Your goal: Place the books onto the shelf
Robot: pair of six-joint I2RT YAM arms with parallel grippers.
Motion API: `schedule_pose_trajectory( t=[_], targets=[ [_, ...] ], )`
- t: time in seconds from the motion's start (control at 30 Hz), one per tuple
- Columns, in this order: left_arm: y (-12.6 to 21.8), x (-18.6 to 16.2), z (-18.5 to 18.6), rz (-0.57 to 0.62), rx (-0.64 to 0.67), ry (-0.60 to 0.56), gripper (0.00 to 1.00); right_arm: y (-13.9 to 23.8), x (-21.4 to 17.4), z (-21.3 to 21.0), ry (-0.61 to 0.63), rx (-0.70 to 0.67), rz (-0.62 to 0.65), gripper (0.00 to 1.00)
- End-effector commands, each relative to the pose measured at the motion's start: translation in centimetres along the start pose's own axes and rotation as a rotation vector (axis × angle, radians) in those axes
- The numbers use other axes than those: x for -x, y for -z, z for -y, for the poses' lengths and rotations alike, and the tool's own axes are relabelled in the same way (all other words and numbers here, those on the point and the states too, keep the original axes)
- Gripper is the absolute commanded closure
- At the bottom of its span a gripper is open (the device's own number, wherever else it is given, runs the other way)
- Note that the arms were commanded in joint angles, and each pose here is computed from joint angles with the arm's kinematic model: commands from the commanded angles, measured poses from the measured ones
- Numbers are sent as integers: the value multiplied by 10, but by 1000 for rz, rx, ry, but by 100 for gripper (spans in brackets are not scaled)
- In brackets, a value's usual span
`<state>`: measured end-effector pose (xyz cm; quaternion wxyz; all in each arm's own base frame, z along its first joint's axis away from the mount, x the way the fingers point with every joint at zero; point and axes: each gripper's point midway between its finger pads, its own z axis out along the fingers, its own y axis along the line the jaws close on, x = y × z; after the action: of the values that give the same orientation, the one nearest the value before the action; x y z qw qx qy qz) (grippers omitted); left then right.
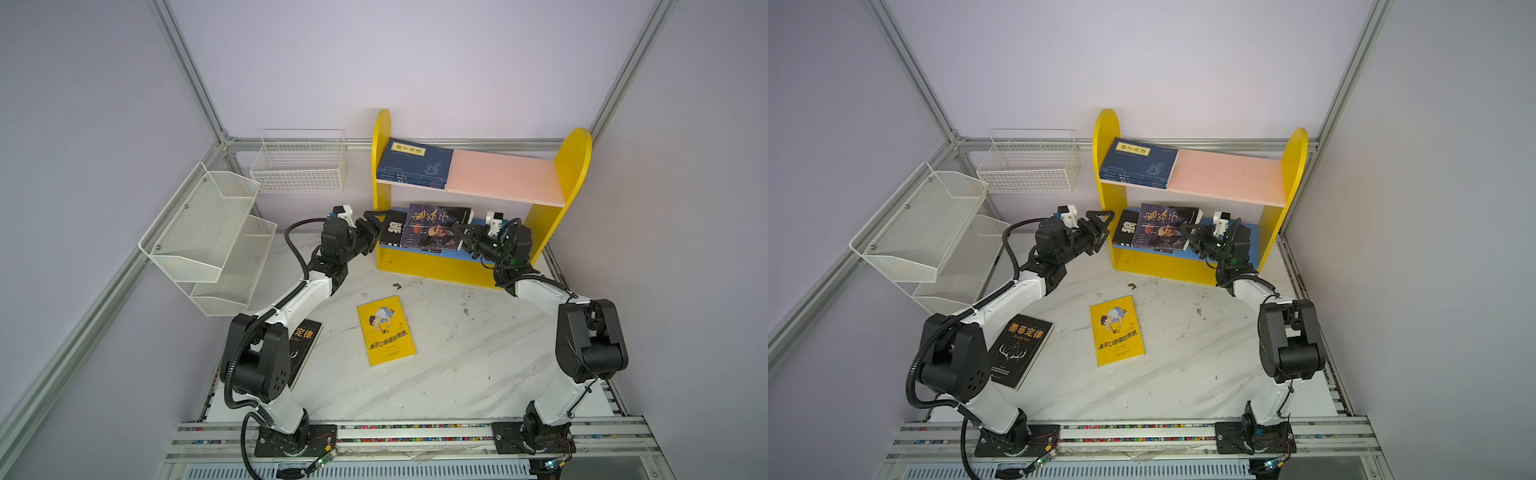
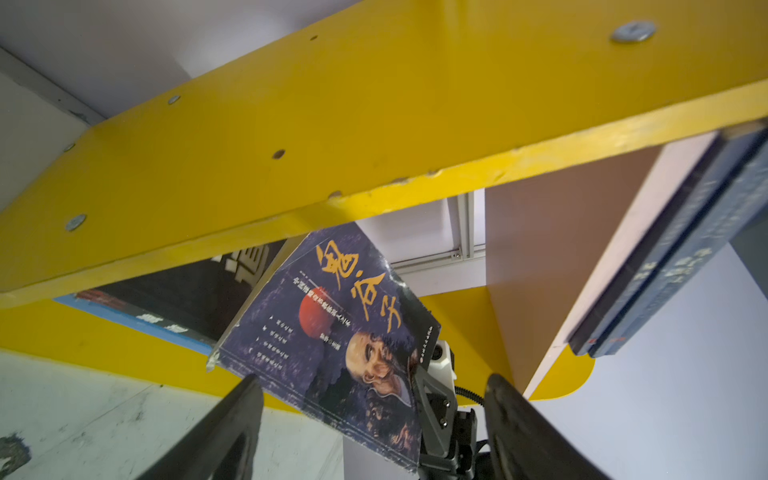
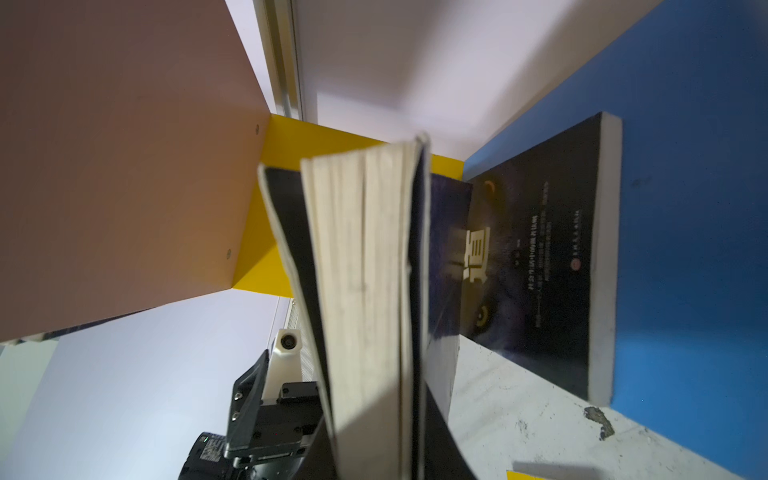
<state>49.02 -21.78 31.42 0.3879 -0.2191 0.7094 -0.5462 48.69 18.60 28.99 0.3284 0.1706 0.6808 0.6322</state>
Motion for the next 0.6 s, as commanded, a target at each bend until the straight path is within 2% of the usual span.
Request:
schedule_pose_trajectory(
  t=[0.0,0.4,0.57],
  targets=[
    [-7,-18,-8,-90,2,-23,19,0,-1,-47,40,147,-32,77],
    [-24,-41,-17,-170,-26,-1,21,1,0,-62,-72,319,-58,77],
    [-32,-39,-7,-159,-77,16,23,1,1,-59,-87,329,-55,77]
  ],
)
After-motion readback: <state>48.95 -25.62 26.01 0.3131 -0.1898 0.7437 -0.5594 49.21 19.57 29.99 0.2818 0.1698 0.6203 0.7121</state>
